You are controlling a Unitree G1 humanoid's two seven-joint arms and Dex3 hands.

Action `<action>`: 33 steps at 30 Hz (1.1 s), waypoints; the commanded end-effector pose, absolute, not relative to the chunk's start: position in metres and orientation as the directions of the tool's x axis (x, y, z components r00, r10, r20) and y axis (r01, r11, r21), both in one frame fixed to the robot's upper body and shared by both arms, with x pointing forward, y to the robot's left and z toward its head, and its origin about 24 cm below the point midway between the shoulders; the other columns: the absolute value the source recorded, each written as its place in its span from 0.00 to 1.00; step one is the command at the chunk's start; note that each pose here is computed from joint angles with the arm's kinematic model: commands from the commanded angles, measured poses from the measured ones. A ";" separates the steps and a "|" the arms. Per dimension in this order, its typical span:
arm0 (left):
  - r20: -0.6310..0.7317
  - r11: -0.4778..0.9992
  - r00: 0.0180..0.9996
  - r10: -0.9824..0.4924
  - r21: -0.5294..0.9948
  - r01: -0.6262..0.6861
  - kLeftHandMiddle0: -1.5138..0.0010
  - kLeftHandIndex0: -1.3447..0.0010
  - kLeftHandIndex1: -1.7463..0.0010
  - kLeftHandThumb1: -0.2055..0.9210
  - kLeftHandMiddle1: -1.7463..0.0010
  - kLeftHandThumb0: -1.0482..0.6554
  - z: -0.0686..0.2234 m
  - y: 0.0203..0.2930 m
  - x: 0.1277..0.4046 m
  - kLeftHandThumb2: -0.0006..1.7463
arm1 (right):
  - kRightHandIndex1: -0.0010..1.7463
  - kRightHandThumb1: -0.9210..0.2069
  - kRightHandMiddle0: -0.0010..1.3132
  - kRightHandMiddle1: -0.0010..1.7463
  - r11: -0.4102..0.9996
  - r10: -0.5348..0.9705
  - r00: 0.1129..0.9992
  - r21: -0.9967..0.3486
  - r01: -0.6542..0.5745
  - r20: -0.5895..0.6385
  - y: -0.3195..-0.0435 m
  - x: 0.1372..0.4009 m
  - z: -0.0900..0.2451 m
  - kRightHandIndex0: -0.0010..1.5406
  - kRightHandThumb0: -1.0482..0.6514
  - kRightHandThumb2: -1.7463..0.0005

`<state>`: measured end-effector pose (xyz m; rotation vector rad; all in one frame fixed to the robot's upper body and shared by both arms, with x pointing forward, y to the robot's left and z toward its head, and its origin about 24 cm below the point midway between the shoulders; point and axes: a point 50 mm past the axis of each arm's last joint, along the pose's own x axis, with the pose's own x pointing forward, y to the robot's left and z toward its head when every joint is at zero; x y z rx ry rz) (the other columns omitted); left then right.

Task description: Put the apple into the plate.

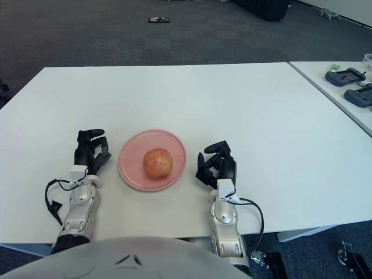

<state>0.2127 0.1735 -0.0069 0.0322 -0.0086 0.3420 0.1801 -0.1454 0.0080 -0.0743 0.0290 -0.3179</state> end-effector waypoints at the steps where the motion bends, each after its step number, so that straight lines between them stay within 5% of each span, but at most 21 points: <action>1: -0.004 0.938 0.939 0.343 0.052 -0.343 0.66 0.77 0.00 0.83 0.09 0.39 -0.013 0.178 0.212 0.45 | 0.98 0.36 0.35 1.00 0.948 -0.313 0.949 -0.066 0.311 -0.028 -0.143 0.179 0.005 0.55 0.37 0.38; 33: -0.025 0.953 0.957 0.288 0.109 -0.284 0.62 0.74 0.00 0.78 0.07 0.39 -0.024 0.177 0.193 0.50 | 0.98 0.35 0.34 1.00 0.945 -0.322 0.946 -0.073 0.319 -0.035 -0.143 0.179 0.004 0.54 0.37 0.39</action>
